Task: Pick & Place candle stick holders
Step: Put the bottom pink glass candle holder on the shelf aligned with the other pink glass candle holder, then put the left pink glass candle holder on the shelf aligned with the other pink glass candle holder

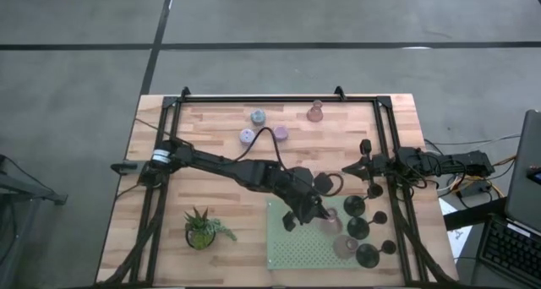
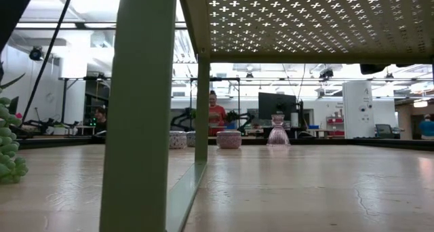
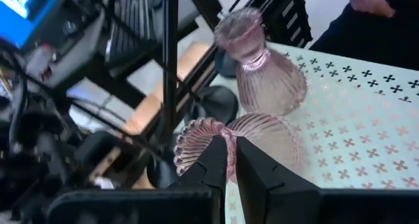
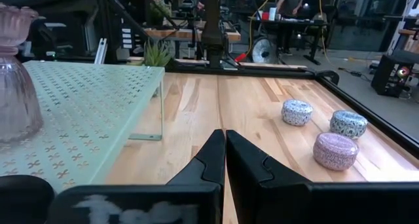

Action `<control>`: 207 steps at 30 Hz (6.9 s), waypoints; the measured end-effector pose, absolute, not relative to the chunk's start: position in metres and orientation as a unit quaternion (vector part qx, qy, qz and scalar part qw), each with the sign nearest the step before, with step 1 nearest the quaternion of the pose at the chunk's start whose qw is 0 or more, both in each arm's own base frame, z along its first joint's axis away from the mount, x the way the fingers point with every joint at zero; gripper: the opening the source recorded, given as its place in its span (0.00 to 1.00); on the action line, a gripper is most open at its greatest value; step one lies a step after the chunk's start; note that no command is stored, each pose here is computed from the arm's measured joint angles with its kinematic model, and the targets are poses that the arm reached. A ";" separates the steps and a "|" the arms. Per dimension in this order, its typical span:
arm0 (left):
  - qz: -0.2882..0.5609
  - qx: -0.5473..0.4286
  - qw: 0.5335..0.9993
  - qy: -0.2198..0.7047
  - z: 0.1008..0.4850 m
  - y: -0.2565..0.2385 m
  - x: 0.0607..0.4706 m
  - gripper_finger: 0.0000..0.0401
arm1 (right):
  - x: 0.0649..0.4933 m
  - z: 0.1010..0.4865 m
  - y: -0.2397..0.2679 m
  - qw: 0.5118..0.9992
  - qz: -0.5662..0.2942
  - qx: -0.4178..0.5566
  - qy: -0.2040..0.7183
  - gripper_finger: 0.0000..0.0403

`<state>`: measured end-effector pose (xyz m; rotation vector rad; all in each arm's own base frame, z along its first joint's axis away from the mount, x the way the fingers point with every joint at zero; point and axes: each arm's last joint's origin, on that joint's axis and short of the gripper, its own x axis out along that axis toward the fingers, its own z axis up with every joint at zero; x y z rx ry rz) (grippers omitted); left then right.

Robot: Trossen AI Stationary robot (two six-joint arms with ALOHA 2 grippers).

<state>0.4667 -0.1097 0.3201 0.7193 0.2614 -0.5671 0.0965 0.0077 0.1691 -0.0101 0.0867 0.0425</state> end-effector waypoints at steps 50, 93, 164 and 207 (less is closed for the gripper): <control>-0.260 0.317 0.902 0.136 0.315 -0.111 0.467 0.22 | 0.096 0.169 0.008 0.999 0.021 -0.005 0.043 0.02; -0.147 0.176 0.948 0.221 0.264 -0.100 0.466 0.24 | 0.096 0.169 0.008 0.999 0.021 -0.005 0.044 0.02; -0.211 0.058 0.962 0.163 0.252 -0.108 0.480 0.24 | 0.097 0.169 0.008 0.999 0.021 -0.005 0.044 0.02; 0.090 0.062 0.958 0.265 0.331 0.147 0.407 0.24 | 0.097 0.169 0.008 0.999 0.022 -0.005 0.046 0.02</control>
